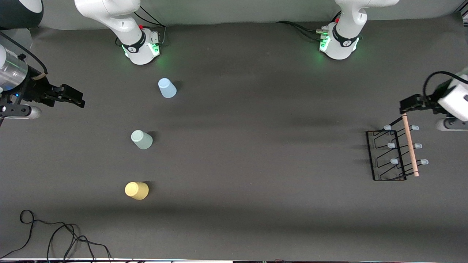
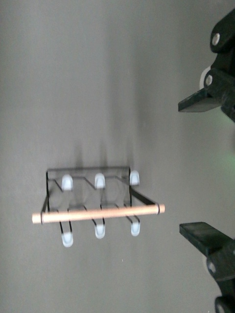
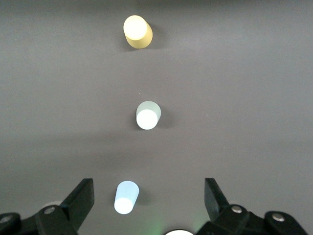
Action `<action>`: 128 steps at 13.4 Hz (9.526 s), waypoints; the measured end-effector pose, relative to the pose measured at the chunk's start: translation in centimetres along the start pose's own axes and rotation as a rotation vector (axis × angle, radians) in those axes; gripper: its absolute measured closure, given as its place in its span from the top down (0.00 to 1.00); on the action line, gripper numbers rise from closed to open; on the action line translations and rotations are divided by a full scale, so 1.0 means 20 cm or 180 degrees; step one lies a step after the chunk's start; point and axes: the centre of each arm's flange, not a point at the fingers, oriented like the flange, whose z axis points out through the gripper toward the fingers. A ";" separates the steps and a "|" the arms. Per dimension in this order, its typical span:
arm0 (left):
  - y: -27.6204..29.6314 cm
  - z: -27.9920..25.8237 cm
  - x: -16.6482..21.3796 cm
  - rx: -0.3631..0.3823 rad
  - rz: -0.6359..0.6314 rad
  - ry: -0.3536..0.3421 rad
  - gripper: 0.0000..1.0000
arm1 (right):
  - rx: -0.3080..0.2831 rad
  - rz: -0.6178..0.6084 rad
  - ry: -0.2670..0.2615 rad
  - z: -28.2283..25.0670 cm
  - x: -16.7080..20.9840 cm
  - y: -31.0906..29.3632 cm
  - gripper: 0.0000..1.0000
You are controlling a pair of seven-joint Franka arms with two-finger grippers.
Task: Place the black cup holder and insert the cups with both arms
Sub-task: 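Reach the right gripper to the pale green cup while the left gripper reaches the rack, then grasp the green cup with the right gripper while the left gripper grasps the rod, then slide the black rack with the left gripper toward the table middle, then release the rack and withdraw the left gripper while the right gripper lifts the cup, then lower the green cup onto a rack peg and open the right gripper, then move the right gripper to the yellow cup and grasp it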
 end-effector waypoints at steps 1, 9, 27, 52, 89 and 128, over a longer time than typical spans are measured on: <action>-0.12 0.04 -0.02 -0.0016 0.0010 -0.0004 1.00 | -0.0005 -0.0001 -0.0028 0.02 0.01 0.00 1.00; -0.37 0.36 -0.05 -0.0016 0.0118 0.0162 1.00 | -0.0003 -0.0111 0.0013 0.57 0.14 -0.13 1.00; -0.39 1.12 0.03 0.0042 0.0095 0.0318 0.59 | -0.0069 -0.0304 -0.0023 1.81 0.09 -0.30 1.00; 1.49 0.21 0.09 -0.0215 -0.0217 0.0059 0.16 | -0.0302 -0.0289 -0.0437 1.71 0.11 -0.25 0.68; 0.59 0.17 0.19 -0.0403 0.0052 -0.0193 1.00 | 0.0013 0.0281 -0.0508 1.01 -0.41 -1.82 0.68; 0.34 -0.19 -0.09 -0.0044 0.0101 0.0004 1.00 | -0.0022 -0.0022 0.0482 1.75 0.94 -0.33 0.96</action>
